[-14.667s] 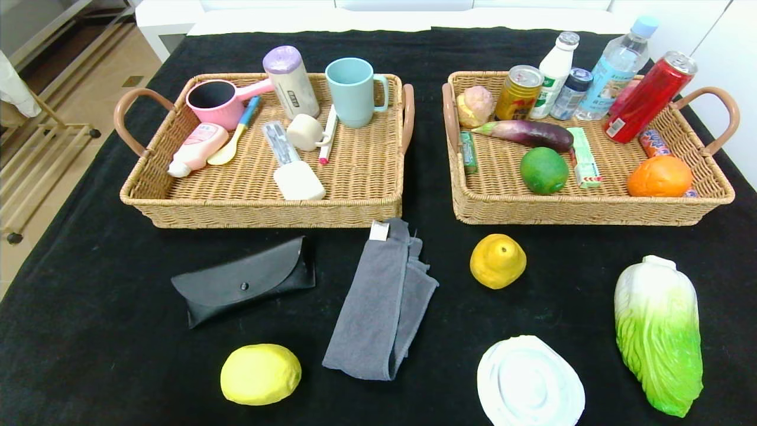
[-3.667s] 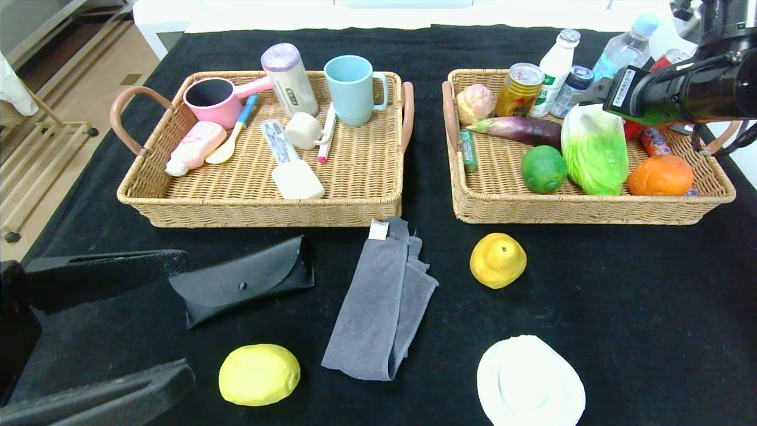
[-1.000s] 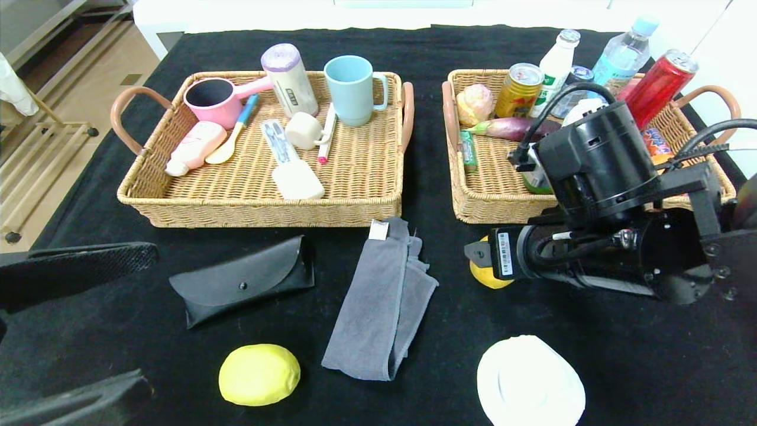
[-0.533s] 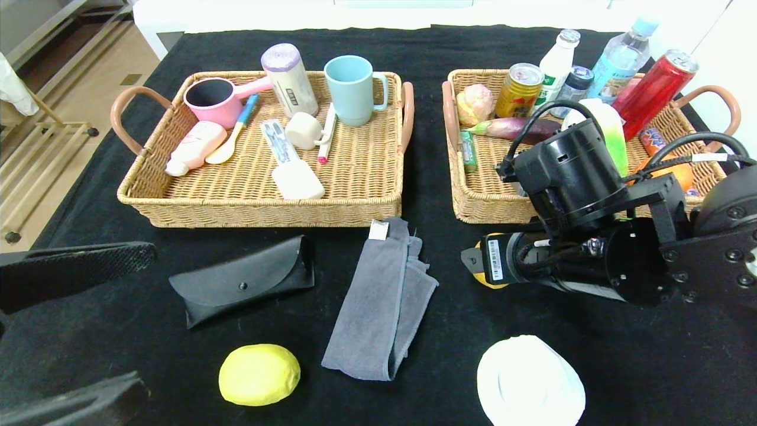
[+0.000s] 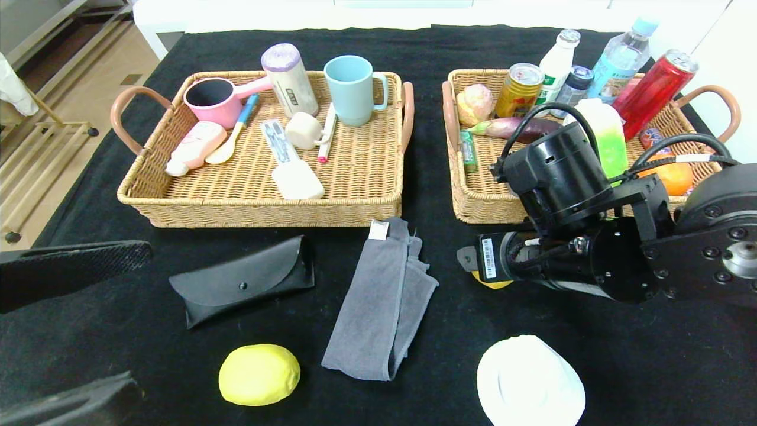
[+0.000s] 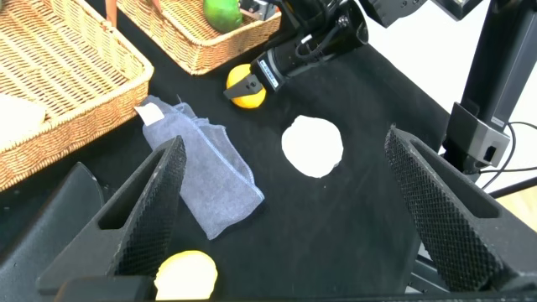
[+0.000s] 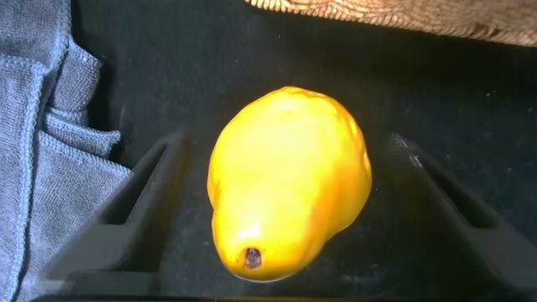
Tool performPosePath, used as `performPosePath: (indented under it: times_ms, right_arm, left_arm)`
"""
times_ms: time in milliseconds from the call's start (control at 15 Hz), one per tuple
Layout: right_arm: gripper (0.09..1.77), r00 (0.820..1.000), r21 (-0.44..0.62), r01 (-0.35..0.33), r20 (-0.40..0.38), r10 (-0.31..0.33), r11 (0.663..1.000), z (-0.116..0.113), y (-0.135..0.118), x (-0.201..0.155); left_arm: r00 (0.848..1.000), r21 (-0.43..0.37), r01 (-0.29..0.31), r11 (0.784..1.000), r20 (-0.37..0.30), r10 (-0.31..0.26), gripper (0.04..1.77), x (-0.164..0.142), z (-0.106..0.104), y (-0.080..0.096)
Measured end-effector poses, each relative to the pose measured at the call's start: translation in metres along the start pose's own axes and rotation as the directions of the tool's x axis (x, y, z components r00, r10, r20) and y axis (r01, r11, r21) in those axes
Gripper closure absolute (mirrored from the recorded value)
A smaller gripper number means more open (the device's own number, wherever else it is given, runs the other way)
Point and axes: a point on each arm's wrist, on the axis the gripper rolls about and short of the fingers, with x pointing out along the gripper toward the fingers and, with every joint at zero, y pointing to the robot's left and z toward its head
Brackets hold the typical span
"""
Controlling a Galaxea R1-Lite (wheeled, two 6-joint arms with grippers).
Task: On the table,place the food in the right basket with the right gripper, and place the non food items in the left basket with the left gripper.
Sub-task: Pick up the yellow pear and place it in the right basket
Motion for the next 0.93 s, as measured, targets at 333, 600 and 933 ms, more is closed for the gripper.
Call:
performPosePath:
  times_ms: [333,600,933]
  right_arm:
    - [0.69,1.0,0.004,0.003,-0.006,-0.003,1.0,-0.0015,0.0006,0.0021]
    - [0.7,1.0,0.005,0.003,-0.008,-0.003,1.0,-0.002,0.0006,0.0026]
    - [0.71,1.0,0.01,0.003,-0.01,-0.003,1.0,-0.0023,0.0005,0.0026]
  left_arm:
    - [1.0,-0.001,0.0,1.0,-0.001,0.0,0.09,0.0002,-0.0003,0.0001]
    - [1.0,-0.001,0.0,1.0,-0.002,0.0,0.09,0.0003,-0.0003,0.0001]
    - [1.0,0.0,0.0,1.0,-0.002,0.0,0.09,0.0004,-0.0004,0.0002]
